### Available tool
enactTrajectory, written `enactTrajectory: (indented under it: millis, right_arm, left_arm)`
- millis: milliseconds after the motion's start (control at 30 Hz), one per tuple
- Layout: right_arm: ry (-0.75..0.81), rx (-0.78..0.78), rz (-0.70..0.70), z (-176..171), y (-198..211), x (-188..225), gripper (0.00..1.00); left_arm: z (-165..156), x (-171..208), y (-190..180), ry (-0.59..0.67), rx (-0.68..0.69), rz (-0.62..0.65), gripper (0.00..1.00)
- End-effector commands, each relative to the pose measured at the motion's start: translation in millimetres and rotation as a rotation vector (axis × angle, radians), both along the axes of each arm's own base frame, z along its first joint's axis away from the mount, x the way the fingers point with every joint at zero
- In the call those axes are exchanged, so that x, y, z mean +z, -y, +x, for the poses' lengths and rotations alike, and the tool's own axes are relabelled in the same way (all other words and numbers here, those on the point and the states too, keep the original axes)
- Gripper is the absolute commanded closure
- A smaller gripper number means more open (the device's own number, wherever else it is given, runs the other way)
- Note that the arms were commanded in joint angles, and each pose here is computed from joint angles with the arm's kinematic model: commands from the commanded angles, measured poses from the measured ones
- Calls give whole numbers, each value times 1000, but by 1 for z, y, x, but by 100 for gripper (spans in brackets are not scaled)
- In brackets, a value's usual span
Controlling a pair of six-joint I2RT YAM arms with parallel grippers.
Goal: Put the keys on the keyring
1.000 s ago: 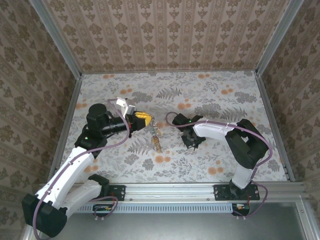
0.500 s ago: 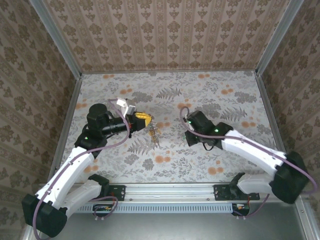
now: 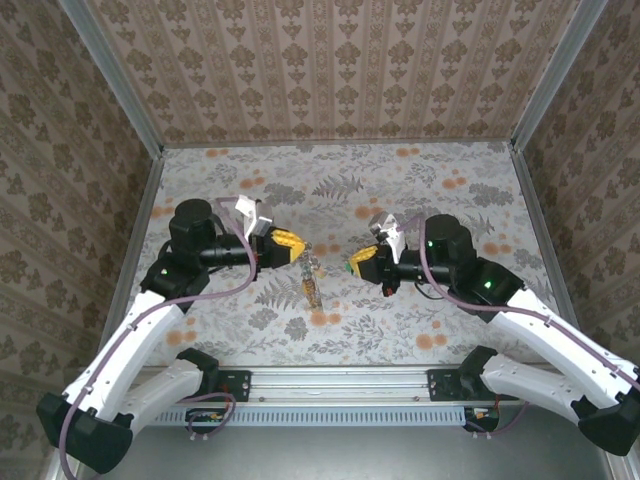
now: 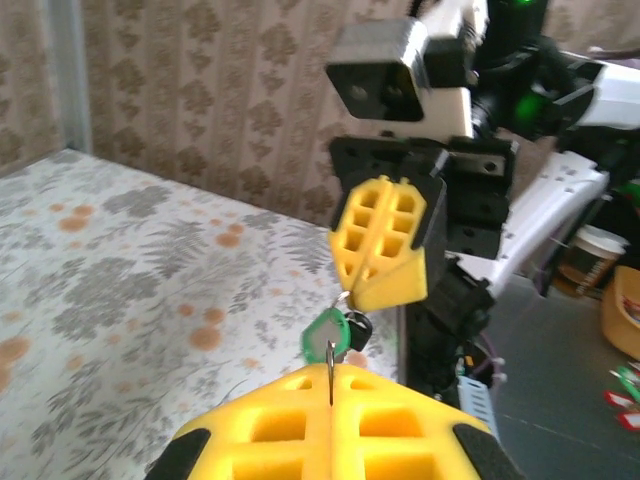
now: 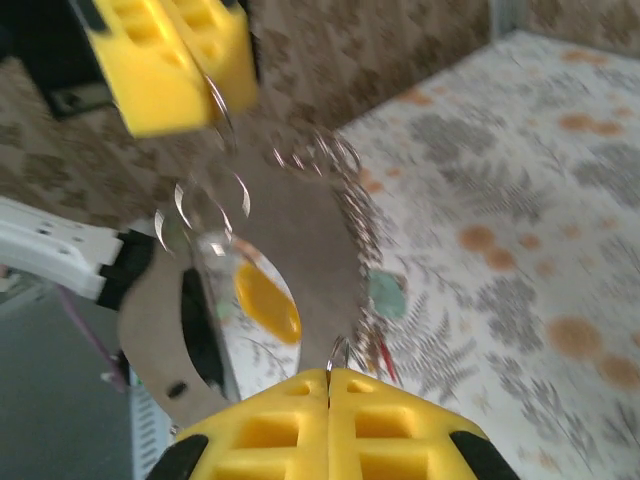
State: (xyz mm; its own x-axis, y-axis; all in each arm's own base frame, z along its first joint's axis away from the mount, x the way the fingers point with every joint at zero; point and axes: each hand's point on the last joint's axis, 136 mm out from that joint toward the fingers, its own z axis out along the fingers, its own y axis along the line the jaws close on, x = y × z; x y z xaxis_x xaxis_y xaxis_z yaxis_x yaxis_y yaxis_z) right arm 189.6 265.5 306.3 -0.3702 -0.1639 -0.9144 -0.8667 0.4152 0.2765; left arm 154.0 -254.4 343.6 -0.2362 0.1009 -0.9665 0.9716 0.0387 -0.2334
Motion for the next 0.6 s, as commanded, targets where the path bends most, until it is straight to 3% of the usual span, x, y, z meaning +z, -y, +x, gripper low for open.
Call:
enactTrajectory:
  millis: [0, 567]
  right_arm:
    - [145, 169, 125, -25, -11, 48, 97]
    - [227, 371, 148, -36, -23, 58, 100]
  left_arm:
    - [-28, 19, 4, 74, -161, -33, 100]
    - [-40, 13, 13, 24, -337, -13, 100]
